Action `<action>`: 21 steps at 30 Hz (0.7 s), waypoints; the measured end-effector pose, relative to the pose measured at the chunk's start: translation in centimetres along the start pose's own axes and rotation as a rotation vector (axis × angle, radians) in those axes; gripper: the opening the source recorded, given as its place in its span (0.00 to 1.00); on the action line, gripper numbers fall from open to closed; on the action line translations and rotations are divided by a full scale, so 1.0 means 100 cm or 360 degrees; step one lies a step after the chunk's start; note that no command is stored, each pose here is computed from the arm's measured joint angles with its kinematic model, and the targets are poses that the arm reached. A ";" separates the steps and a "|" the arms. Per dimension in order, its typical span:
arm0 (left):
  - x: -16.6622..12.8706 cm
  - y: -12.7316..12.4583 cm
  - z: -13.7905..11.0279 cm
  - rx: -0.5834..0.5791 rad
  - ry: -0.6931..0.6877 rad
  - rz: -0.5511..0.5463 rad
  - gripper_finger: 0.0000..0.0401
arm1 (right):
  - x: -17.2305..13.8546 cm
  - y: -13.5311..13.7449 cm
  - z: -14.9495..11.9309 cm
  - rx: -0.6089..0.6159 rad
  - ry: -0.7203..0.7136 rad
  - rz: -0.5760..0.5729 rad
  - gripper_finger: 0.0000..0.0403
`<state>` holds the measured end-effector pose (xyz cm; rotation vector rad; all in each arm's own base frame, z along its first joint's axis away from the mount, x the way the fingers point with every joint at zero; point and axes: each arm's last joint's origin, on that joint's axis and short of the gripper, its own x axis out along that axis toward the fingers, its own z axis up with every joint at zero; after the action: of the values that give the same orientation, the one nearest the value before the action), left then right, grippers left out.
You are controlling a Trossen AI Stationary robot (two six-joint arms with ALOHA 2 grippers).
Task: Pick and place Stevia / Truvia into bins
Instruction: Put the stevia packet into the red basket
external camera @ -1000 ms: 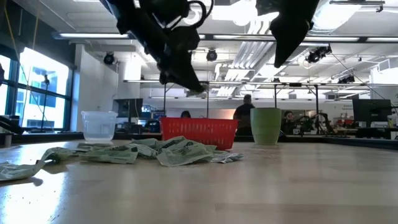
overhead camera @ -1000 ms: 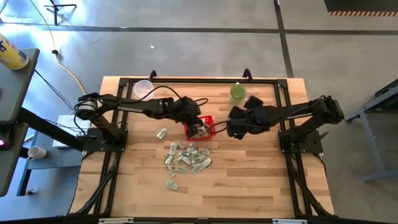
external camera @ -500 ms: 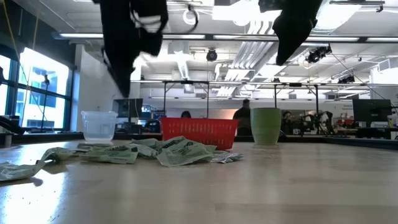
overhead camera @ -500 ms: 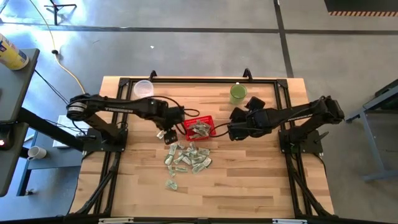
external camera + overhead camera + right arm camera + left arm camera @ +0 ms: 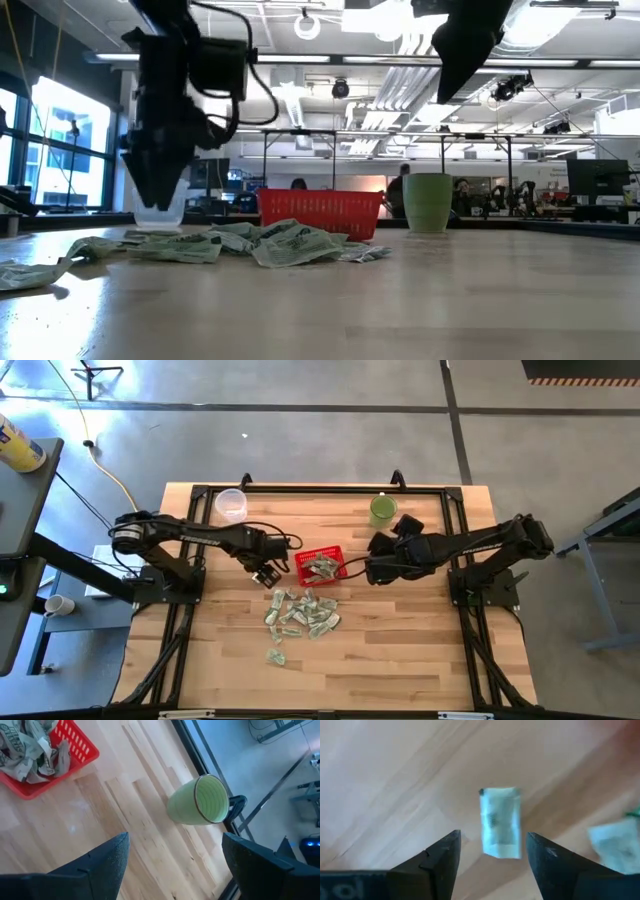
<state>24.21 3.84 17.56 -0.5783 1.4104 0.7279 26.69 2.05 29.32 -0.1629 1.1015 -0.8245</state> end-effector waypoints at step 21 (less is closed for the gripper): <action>0.033 0.005 -0.005 -0.0052 -0.0227 0.0010 0.30 | 0.000 0.001 0.000 0.0037 0.0011 0.0030 0.77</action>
<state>23.52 4.15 14.29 -0.5372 1.2708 0.7834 26.74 2.10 29.29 -0.1300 1.0980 -0.8212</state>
